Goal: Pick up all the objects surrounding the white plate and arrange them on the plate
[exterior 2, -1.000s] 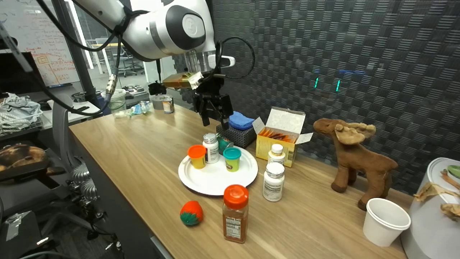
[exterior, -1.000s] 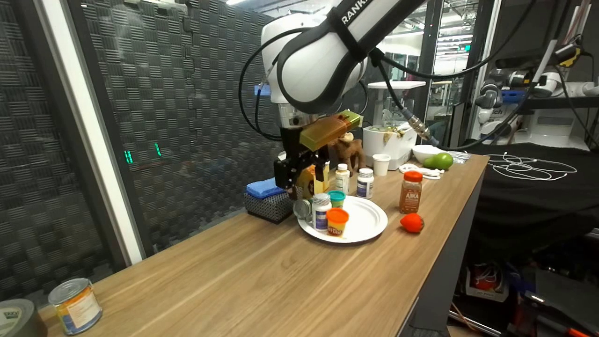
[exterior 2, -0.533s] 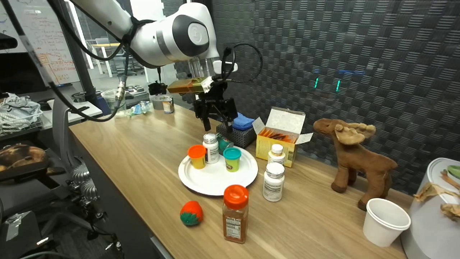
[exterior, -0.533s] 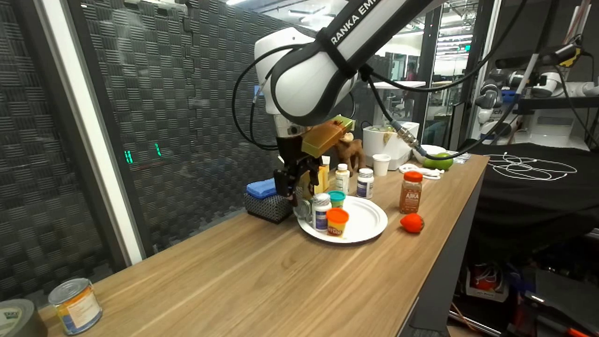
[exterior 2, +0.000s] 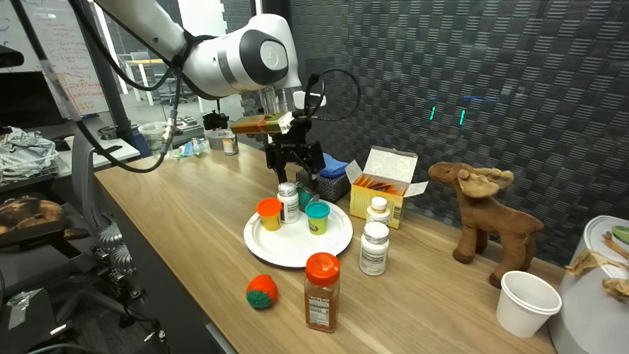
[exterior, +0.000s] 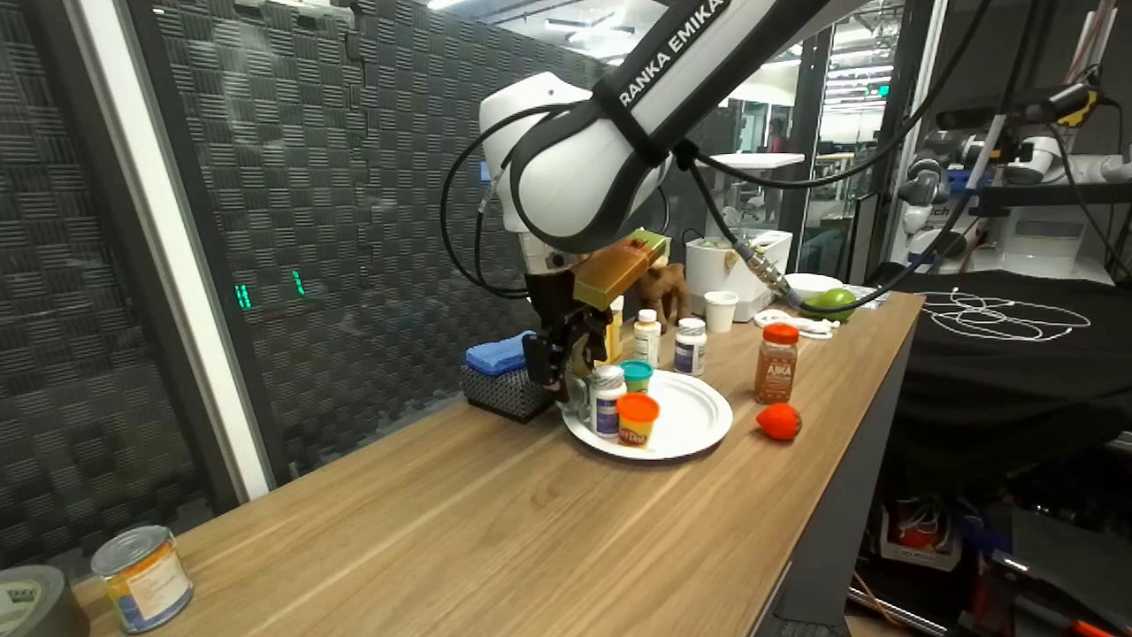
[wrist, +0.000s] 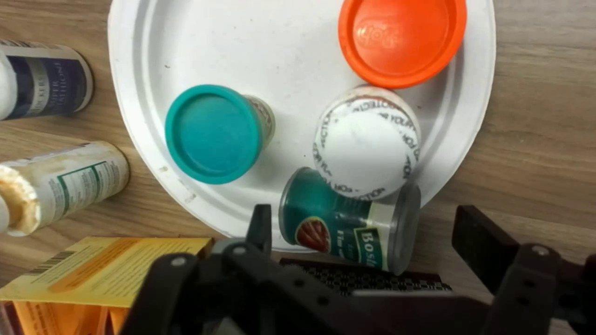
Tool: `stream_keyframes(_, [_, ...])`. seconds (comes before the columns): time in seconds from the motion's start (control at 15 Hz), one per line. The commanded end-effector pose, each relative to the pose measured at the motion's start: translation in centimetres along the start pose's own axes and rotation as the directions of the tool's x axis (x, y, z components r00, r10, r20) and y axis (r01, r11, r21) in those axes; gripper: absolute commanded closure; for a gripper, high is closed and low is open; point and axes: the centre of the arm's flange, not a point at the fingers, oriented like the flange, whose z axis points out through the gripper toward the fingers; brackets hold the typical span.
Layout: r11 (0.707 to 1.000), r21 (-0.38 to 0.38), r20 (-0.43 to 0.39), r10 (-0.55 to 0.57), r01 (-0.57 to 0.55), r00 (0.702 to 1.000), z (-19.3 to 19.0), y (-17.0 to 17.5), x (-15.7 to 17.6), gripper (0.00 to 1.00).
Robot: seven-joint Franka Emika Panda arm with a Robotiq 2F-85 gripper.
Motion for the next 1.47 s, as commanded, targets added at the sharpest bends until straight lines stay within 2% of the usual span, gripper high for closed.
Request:
stream_keyframes(0.0, [1.0, -0.011, -0.002, 0.018, -0.018, 1.0, 0.1, 0.3, 0.9, 0.0])
stream_keyframes(0.33, [0.999, -0.01, -0.005, 0.045, -0.046, 0.999, 0.0, 0.9, 1.0, 0.0])
stream_keyframes(1.0, [0.983, 0.061, 0.039, 0.169, -0.171, 0.985, 2.0, 4.7, 1.1, 0.0])
stream_keyframes(1.4, [0.974, 0.093, 0.034, 0.204, -0.207, 0.978, 1.6, 5.6, 1.4, 0.0])
